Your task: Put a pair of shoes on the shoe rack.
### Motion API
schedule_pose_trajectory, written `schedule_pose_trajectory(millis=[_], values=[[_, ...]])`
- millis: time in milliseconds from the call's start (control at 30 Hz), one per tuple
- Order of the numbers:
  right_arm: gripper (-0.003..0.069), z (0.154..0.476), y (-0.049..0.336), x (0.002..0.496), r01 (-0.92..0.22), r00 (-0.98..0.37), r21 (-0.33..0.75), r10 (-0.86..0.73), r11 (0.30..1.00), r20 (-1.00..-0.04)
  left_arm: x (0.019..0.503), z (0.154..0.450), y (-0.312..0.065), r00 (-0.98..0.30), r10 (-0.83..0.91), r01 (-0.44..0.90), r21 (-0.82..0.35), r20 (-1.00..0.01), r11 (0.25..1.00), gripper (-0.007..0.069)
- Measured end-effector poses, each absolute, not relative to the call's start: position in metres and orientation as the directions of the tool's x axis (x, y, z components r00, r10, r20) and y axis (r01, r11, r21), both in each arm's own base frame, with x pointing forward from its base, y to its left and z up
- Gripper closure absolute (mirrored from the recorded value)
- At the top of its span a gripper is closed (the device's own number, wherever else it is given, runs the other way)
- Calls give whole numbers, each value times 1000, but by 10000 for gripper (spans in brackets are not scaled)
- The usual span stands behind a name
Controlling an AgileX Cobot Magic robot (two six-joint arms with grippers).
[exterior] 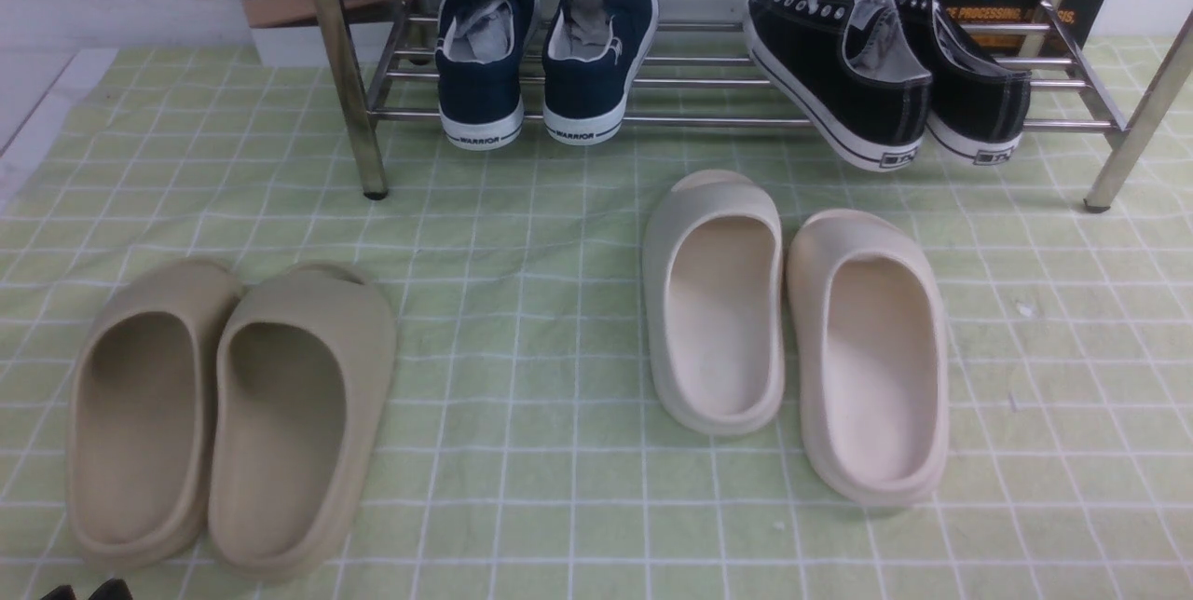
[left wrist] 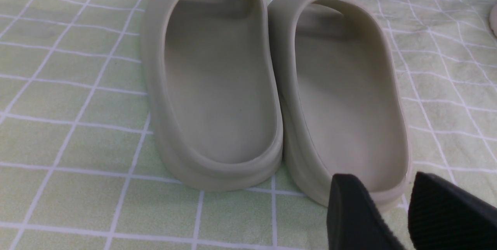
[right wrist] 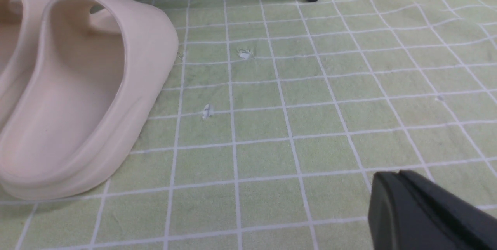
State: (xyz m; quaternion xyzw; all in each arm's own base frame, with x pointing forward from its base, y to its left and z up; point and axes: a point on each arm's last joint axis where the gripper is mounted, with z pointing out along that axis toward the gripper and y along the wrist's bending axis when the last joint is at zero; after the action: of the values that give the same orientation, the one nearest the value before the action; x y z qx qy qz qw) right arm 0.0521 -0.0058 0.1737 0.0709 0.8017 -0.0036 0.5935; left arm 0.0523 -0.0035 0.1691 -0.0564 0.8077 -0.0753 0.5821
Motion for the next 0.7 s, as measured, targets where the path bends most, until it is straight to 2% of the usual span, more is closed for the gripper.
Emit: schedule_pose_trajectory(millis=[700], values=[[637, 174, -6, 52, 118, -286, 78, 109, 990, -952, 52, 169, -4, -316, -179, -3, -187, -932, 982, 388]])
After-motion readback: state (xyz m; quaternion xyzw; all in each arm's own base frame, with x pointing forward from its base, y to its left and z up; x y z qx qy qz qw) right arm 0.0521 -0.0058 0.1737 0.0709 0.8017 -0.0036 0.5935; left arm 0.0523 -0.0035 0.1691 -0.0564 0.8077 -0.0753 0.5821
